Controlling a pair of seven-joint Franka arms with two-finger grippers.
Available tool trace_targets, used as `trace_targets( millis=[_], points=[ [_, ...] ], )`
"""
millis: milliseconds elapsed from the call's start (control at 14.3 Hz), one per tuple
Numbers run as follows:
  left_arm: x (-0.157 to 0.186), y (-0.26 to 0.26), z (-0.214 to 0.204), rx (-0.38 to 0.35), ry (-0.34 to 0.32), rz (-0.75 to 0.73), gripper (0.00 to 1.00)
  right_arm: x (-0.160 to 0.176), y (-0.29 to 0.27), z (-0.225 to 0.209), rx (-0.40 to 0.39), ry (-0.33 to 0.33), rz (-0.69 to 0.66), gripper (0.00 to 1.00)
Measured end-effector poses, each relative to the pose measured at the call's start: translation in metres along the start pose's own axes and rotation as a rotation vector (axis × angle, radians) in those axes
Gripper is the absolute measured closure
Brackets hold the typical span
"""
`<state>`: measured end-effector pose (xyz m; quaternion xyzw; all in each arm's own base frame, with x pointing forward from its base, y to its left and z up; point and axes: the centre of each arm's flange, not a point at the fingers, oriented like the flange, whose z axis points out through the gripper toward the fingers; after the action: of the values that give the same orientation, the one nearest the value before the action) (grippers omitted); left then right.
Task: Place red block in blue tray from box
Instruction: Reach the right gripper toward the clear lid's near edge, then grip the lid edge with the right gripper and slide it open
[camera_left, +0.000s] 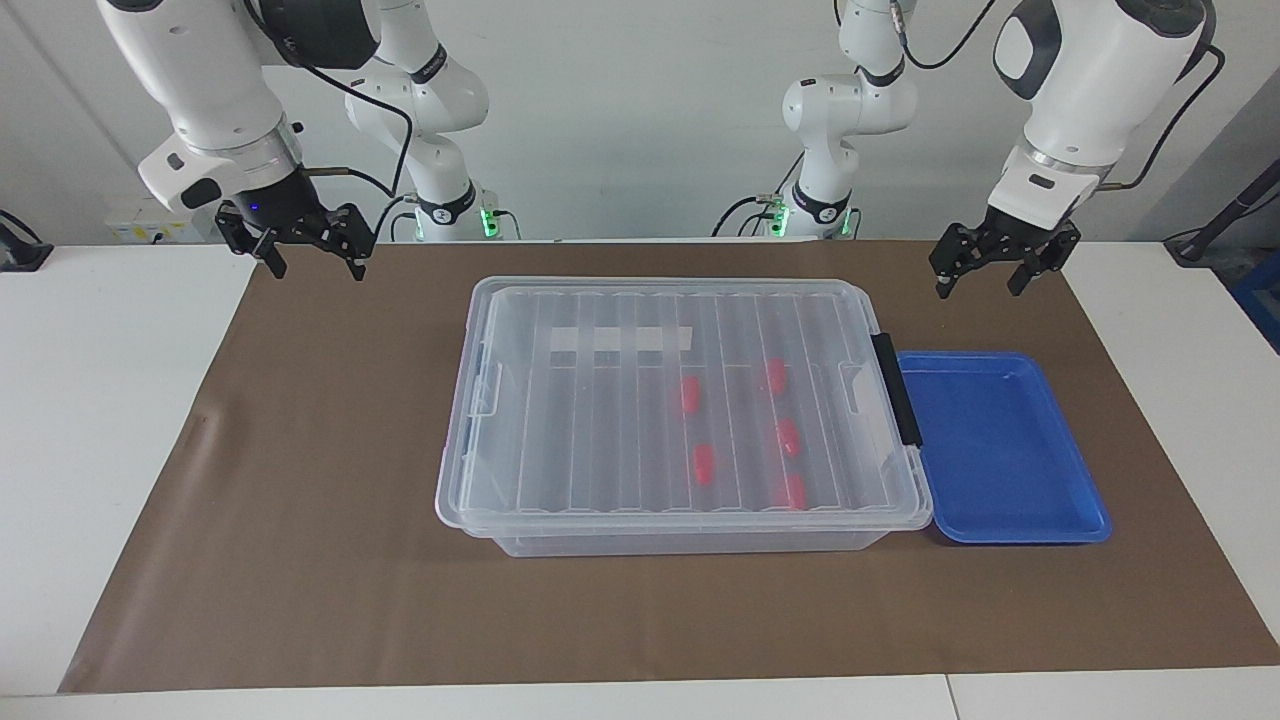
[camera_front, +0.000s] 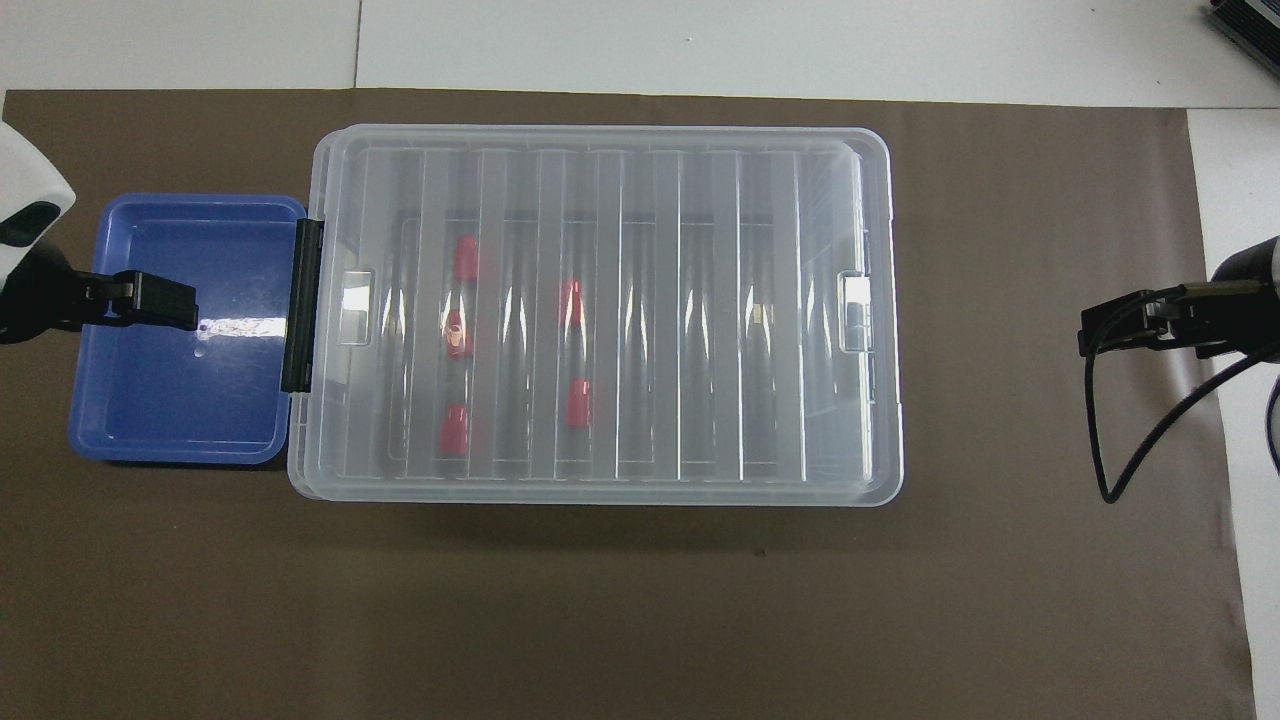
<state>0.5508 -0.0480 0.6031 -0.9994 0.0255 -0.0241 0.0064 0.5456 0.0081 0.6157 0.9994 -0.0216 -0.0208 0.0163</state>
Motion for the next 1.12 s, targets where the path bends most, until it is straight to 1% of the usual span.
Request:
trace_targets(
  millis=[210,280,490,631,771,911,981,1121],
  points=[
    [0.0,0.0,0.0,0.0,0.0,0.0,0.0,0.0,0.0,0.0,0.0,0.001,0.0,0.0],
    [0.0,0.0,0.0,0.0,0.0,0.0,0.0,0.001,-0.001,0.0,0.001,0.013,-0.001,0.0],
    [0.0,0.0,0.0,0.0,0.0,0.0,0.0,0.01,-0.007,0.004,0.007,0.072,-0.012,0.0],
    [0.0,0.0,0.0,0.0,0.0,0.0,0.0,0.016,-0.03,0.015,0.015,0.121,-0.049,0.0],
    [0.0,0.0,0.0,0.0,0.0,0.0,0.0,0.023,-0.065,0.036,0.022,0.157,-0.091,0.0],
    [0.0,0.0,0.001,0.0,-0.003,0.0,0.0,0.032,-0.092,0.064,0.052,0.178,-0.088,0.0],
    [0.0,0.0,0.002,0.0,-0.005,0.0,0.0,0.037,-0.1,0.078,0.069,0.184,-0.085,0.0],
    [-0.001,0.0,0.004,0.0,-0.008,0.0,0.0,0.048,-0.104,0.103,0.079,0.187,-0.08,0.0]
  ],
)
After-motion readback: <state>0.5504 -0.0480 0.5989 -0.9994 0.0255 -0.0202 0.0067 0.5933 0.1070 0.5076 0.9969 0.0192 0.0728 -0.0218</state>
